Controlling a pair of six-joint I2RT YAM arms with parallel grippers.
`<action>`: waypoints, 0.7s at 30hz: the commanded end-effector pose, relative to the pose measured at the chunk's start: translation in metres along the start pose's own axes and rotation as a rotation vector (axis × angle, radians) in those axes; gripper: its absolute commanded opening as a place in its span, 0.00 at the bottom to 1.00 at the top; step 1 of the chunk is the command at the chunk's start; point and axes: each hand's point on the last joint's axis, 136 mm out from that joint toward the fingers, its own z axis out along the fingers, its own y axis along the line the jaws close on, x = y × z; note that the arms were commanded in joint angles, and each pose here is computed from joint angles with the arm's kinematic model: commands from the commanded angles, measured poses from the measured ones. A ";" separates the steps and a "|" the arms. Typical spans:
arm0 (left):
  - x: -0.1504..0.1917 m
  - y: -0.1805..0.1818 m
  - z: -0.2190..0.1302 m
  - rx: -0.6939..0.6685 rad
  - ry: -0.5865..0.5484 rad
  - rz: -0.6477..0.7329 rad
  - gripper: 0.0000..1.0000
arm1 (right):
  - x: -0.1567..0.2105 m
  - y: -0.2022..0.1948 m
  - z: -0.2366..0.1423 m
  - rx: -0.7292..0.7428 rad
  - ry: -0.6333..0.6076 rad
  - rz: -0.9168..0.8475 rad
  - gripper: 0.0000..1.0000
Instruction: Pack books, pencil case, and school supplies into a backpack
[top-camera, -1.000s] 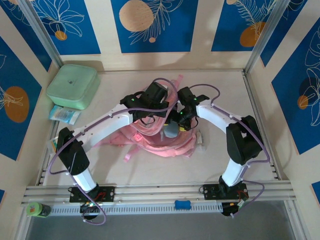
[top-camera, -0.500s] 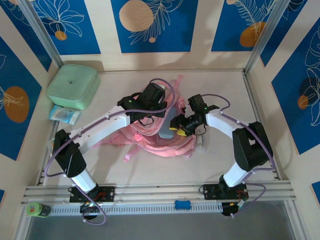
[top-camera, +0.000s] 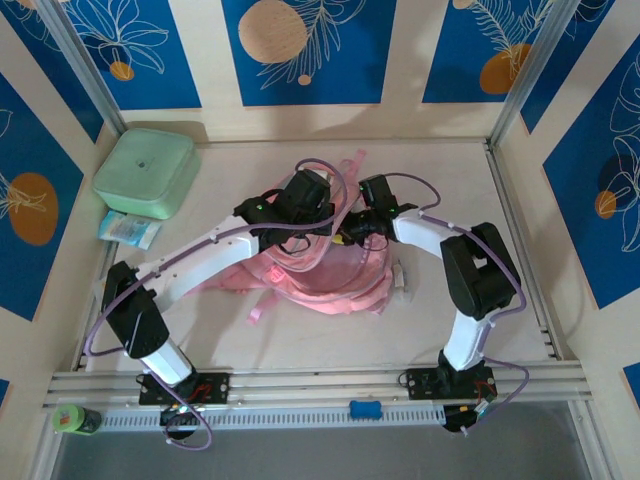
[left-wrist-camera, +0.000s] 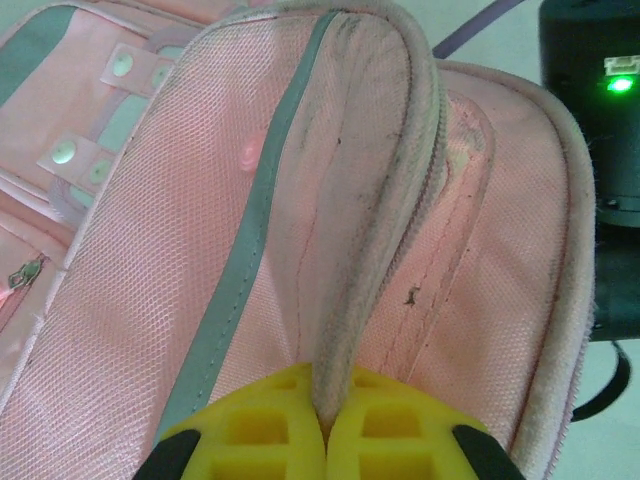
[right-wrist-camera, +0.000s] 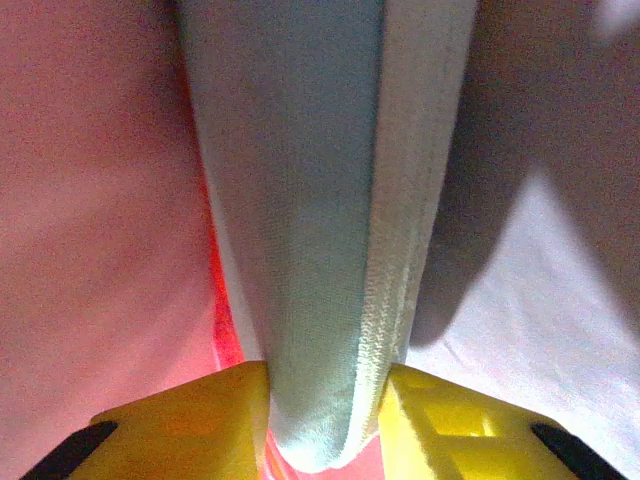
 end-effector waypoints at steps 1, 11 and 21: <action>-0.043 -0.019 -0.031 0.075 -0.168 -0.085 0.00 | -0.004 0.028 -0.002 -0.100 -0.011 -0.038 0.34; -0.015 -0.010 -0.011 0.060 -0.111 -0.079 0.18 | 0.029 -0.031 -0.100 0.079 -0.105 0.018 0.45; 0.019 0.033 -0.042 0.136 -0.158 -0.229 0.56 | 0.081 -0.025 -0.145 0.198 -0.115 -0.058 0.52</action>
